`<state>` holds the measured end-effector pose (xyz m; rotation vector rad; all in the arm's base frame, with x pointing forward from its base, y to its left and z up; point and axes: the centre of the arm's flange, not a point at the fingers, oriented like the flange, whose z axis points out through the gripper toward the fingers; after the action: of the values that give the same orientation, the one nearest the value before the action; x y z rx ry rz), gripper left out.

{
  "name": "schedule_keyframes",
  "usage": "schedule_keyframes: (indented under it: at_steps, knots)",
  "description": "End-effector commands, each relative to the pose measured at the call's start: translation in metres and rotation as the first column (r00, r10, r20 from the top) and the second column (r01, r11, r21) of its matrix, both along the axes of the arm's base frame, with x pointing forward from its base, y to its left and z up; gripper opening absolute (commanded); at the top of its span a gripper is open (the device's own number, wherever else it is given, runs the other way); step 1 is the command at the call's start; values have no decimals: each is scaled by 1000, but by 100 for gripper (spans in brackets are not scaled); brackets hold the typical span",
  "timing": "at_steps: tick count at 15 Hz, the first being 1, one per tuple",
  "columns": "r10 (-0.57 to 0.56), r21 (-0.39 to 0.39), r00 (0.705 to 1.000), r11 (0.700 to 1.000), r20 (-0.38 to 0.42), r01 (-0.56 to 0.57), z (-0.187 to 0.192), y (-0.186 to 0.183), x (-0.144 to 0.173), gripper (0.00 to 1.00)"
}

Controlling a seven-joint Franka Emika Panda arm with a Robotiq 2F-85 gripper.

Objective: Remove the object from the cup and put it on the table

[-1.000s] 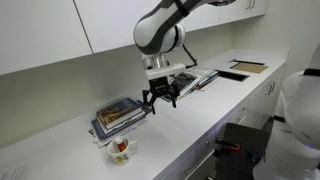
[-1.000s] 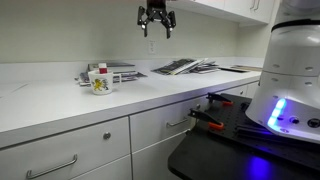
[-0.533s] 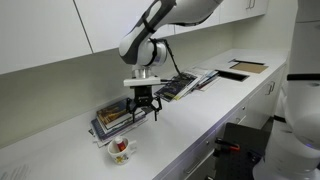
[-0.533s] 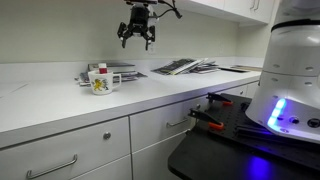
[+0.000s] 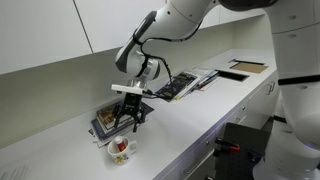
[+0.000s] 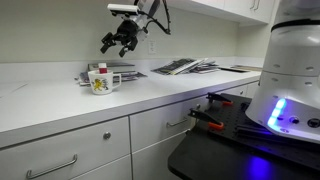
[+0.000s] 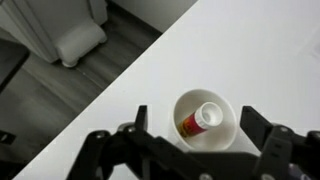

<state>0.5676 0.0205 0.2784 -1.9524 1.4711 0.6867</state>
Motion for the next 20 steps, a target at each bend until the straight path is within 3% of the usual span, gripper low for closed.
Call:
schedule_keyframes:
  at_steps: [1, 5, 7, 8, 17, 20]
  knots:
    - [-78, 30, 997, 996, -27, 79, -17, 8, 24, 100]
    - [-73, 49, 994, 996, -77, 77, -38, 20, 33, 100]
    - [-82, 28, 993, 996, -89, 85, -46, 25, 34, 95]
    - [-85, 25, 992, 996, -95, 88, -50, 27, 36, 77]
    - [-73, 10, 995, 997, -67, 74, -46, 40, 37, 8]
    - [-50, 24, 998, 998, -38, 51, -36, 49, 36, 8]
